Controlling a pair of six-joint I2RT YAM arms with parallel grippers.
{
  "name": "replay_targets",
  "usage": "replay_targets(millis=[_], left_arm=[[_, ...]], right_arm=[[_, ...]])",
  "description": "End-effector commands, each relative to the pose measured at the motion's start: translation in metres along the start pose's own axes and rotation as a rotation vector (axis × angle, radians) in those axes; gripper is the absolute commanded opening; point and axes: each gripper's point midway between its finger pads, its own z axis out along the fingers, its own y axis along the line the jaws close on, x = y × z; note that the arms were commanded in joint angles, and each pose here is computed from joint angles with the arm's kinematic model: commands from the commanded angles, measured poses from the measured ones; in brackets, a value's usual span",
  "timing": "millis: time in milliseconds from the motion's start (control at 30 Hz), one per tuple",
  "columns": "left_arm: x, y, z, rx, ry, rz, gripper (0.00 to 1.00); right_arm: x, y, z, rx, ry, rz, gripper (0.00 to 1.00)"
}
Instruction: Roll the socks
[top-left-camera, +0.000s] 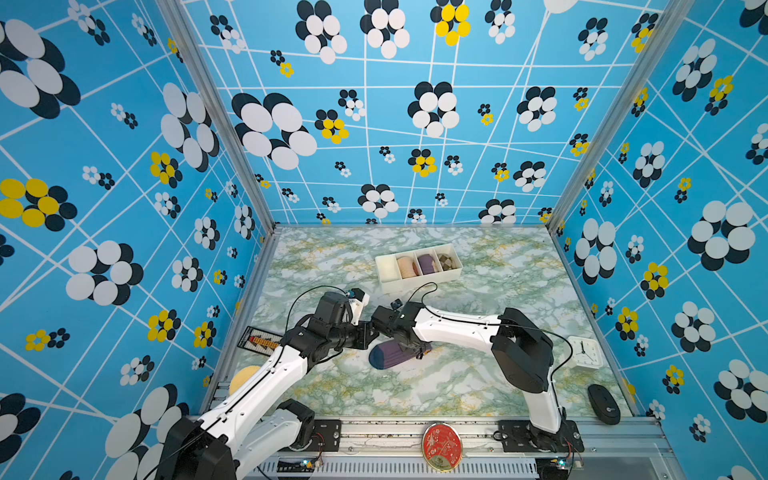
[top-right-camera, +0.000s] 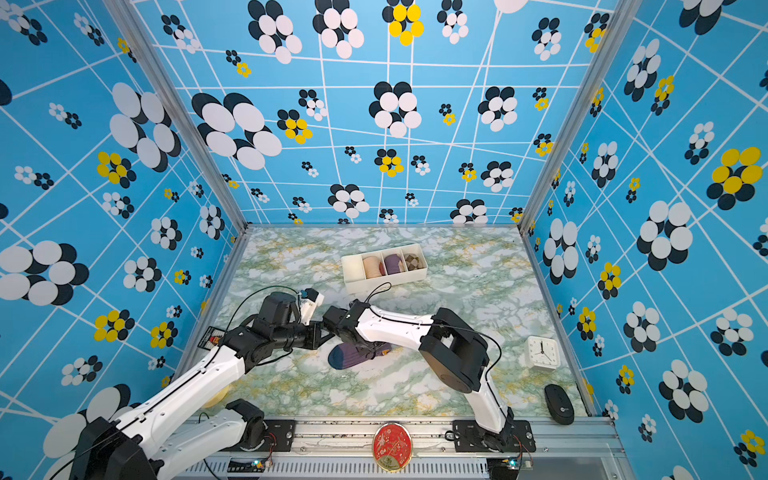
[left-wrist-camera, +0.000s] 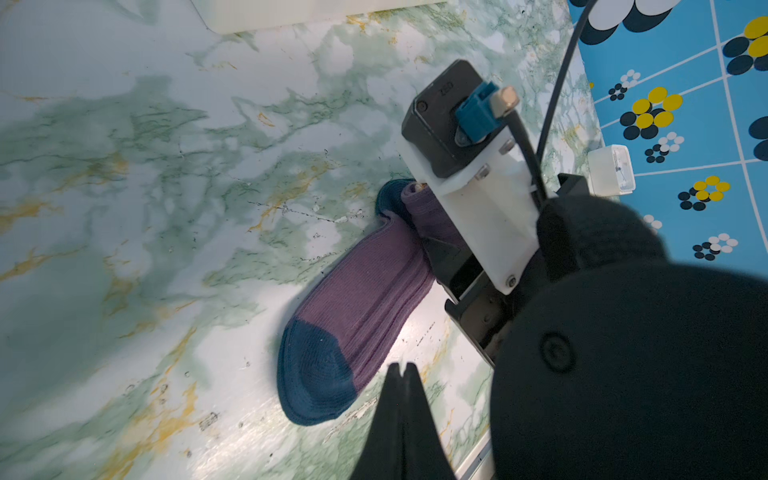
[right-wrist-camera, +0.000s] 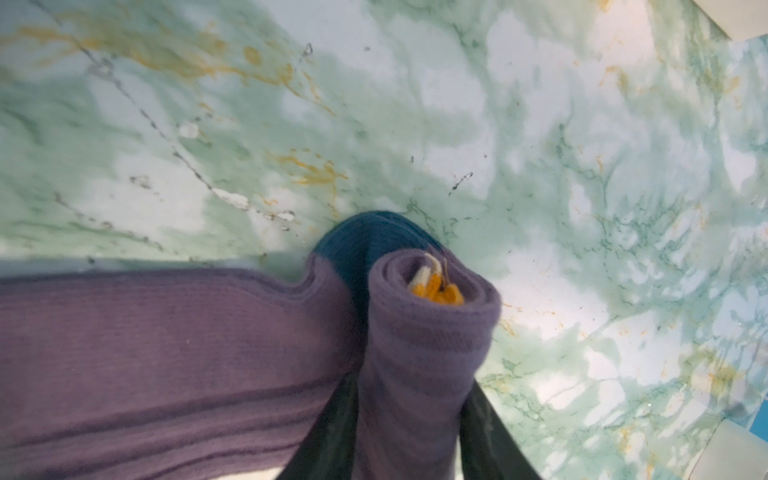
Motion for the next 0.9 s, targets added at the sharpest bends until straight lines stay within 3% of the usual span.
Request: replay_targets(millis=[0, 300, 533, 867], left_arm=[[-0.013, -0.008, -0.012, 0.004, -0.033, 0.020, 0.02], [-0.043, -0.011, -0.059, -0.076, -0.197, 0.053, 0.05], [-0.053, 0.002, -0.072, -0.099, -0.224, 0.018, 0.05], [-0.064, 0.014, -0.089, -0.108, -0.277, -0.011, 0.05]], right_arm=[[-0.009, 0.010, -0.018, -0.048, -0.052, -0.008, 0.41], [-0.009, 0.014, -0.018, -0.006, -0.049, -0.049, 0.40], [-0.003, 0.010, -0.010, 0.059, -0.023, -0.084, 0.32], [-0.010, 0.025, -0.016, 0.021, -0.051, -0.107, 0.15]])
